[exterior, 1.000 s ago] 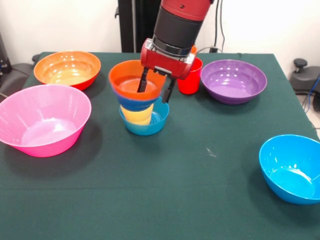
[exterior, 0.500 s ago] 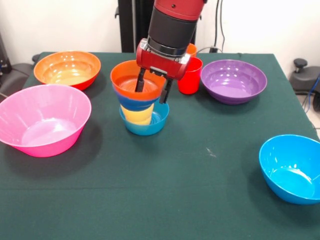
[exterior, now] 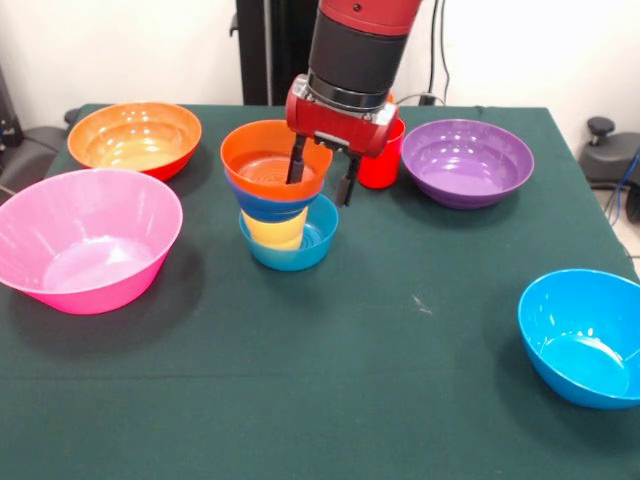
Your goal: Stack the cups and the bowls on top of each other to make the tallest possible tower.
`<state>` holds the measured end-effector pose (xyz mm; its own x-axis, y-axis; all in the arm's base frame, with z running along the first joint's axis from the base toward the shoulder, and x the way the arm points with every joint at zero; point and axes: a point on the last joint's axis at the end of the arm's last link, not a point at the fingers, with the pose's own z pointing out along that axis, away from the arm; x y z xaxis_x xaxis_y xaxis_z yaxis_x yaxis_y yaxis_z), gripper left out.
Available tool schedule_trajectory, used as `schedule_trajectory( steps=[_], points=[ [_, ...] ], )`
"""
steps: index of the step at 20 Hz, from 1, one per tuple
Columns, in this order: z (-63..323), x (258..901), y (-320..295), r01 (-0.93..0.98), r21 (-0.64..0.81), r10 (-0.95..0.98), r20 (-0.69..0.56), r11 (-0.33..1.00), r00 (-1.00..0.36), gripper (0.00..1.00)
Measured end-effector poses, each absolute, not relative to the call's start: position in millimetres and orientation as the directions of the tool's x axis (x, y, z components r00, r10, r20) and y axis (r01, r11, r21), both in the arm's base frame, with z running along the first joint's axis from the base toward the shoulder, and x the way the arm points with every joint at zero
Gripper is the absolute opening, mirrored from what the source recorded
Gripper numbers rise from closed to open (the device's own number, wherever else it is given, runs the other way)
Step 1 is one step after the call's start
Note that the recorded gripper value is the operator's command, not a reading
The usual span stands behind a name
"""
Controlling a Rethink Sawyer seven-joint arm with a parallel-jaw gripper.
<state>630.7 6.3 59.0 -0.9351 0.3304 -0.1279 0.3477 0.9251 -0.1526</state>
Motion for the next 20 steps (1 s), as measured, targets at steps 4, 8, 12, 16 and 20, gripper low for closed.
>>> schedule_trajectory(
  steps=[4,8,12,16,20],
  points=[
    [71,635,10,0.369,-0.148,0.356,-0.109,0.917,-0.928,1.0],
    [87,636,10,0.377,-0.167,0.366,-0.094,0.911,-0.926,1.0],
    [111,639,9,0.38,-0.197,0.369,-0.092,0.904,-0.925,1.0],
    [127,642,10,0.382,-0.212,0.369,-0.097,0.9,-0.924,1.0],
    [150,646,18,0.377,-0.219,0.357,-0.125,0.9,-0.926,1.0]
  ],
)
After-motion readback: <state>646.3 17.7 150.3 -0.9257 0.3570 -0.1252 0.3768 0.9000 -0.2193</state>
